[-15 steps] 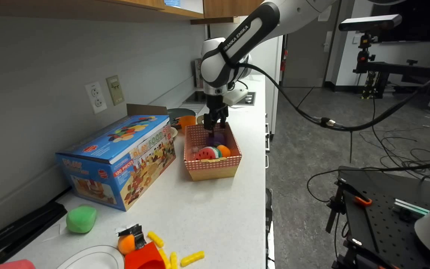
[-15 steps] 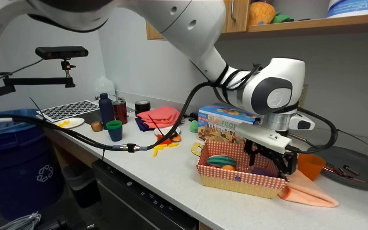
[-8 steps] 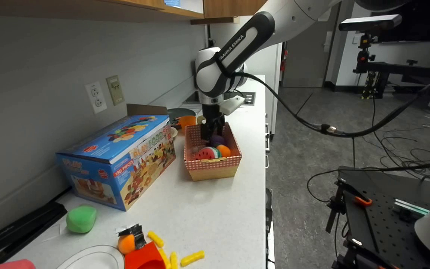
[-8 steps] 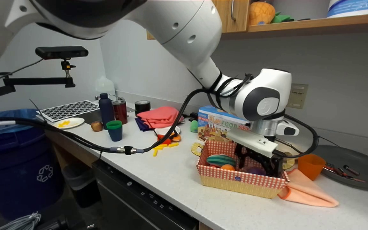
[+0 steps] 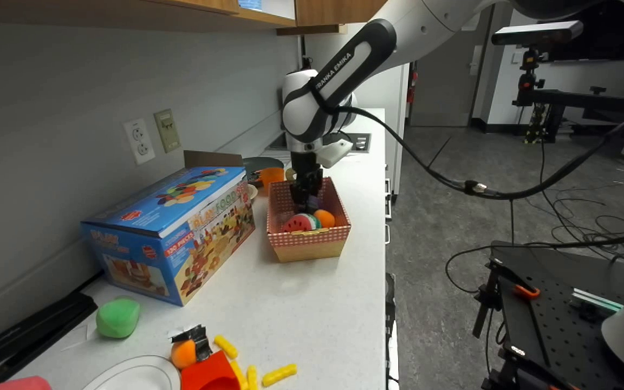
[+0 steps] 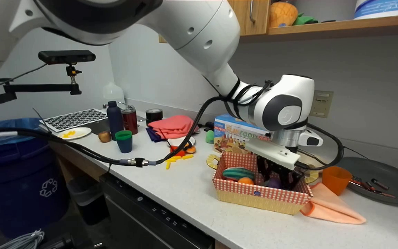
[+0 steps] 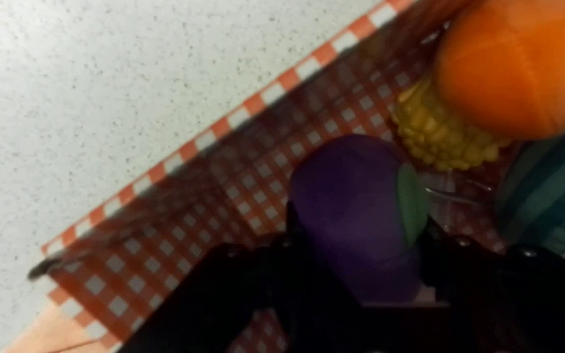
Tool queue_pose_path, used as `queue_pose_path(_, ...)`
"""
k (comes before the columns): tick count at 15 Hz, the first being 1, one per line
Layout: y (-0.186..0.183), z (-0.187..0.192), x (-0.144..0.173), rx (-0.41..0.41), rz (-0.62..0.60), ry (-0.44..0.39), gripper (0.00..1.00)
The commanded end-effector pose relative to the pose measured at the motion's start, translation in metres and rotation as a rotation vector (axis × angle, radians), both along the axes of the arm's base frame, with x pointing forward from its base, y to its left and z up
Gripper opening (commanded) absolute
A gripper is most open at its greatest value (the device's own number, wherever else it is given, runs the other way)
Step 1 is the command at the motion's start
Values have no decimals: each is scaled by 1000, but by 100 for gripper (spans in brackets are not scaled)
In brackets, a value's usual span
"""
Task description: Open the overhead cabinet door, pick up some plush toys from the basket and put them in the open cabinet, and then close the cabinet
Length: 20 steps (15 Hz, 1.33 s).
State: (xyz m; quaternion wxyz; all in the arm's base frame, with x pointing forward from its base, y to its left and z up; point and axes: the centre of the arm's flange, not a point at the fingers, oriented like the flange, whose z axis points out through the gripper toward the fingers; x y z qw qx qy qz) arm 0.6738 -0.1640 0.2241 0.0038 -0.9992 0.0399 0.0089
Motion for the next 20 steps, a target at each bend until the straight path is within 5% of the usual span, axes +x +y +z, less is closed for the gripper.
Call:
queue_pose_path(1,8,42,-10,-10,-11,-30,23)
queue_pose_path(4,15,98,-32,10,-30,9,7)
queue_pose_path(8,20,177,-73,45,-34,43,5)
queue_pose_path(16,28,354,-121,-28,10,-261,6)
queue_pose_path(17,29,367,-127,-20,12,-294,6)
queue_pose_path(18,24,348,-110,-15,-13,-245,22)
queue_pose_path(20,27,371,-120,-21,-11,-283,22)
